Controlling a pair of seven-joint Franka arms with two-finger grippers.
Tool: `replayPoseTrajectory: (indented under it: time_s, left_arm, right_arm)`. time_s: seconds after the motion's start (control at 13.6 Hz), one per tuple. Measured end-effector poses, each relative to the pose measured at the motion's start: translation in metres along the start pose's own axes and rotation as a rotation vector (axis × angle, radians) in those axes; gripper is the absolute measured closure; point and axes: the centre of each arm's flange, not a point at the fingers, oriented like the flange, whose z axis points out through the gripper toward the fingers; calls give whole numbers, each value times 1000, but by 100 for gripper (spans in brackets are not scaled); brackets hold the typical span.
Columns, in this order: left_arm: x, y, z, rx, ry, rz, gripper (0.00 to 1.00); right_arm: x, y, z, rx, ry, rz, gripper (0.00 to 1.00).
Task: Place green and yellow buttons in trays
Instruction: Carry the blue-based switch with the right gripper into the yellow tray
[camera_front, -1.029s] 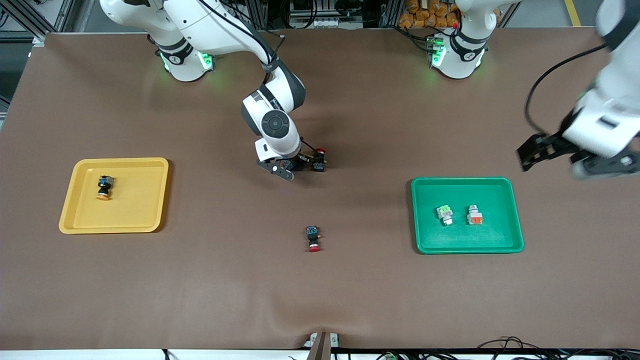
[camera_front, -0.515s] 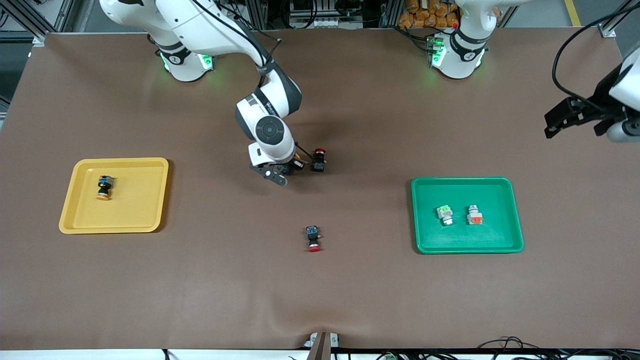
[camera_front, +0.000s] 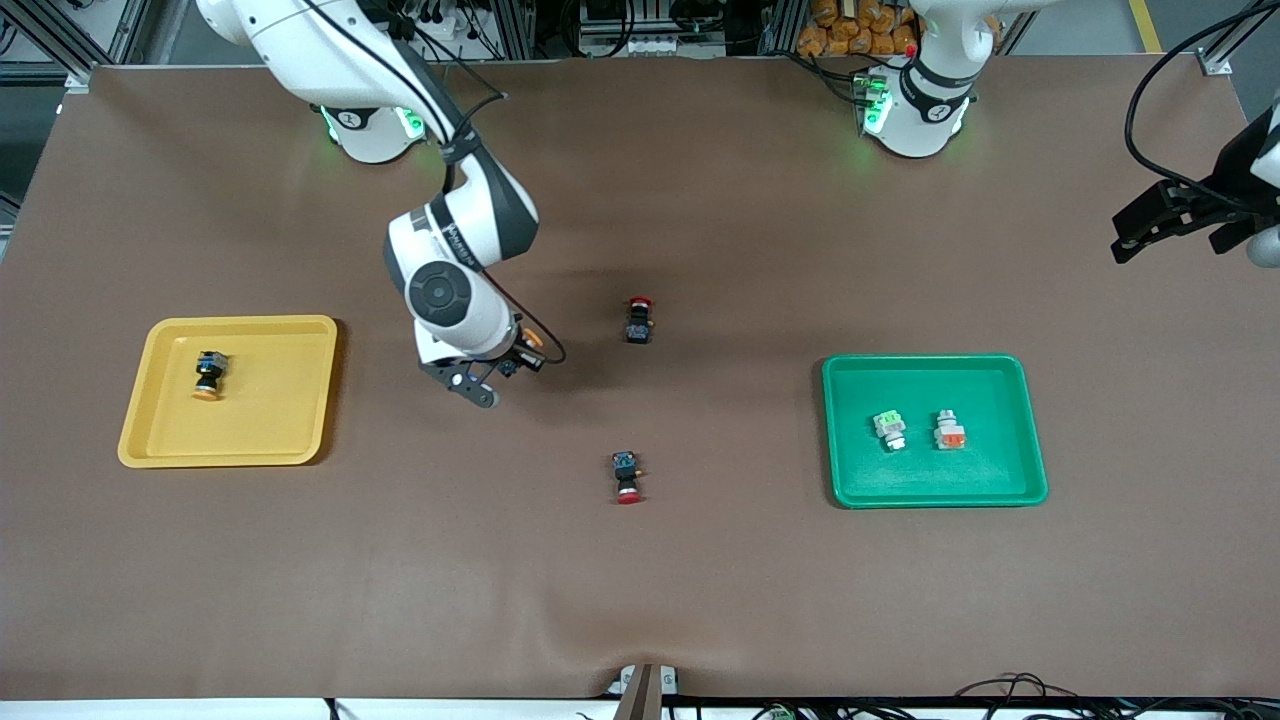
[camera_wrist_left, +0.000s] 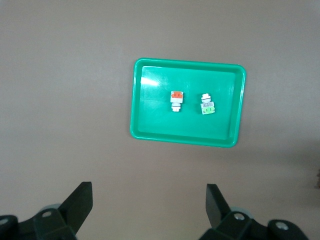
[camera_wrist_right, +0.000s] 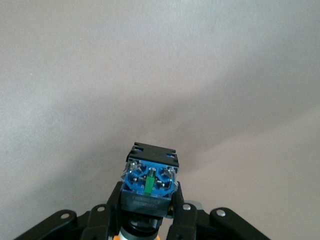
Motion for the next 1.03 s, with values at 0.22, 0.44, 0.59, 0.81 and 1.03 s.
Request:
replayPoseTrajectory:
  time_s: [0.22, 0.44, 0.59, 0.81, 1.03]
  left_arm:
    - [0, -1, 2, 1, -3, -1, 0]
    - [0, -2, 3, 1, -7, -3, 0]
    - [0, -2, 4, 1, -8, -4, 0]
    - [0, -2, 4, 1, -8, -4, 0]
    - [0, -2, 4, 1, -7, -3, 0]
  right_arm:
    - [25, 19, -2, -9, -15, -81, 60]
    - [72, 59, -15, -2, -33, -156, 60]
    - [112, 97, -20, 9, -46, -217, 60]
    - [161, 162, -17, 22, -78, -337, 60]
    - [211, 246, -15, 60, -83, -465, 60]
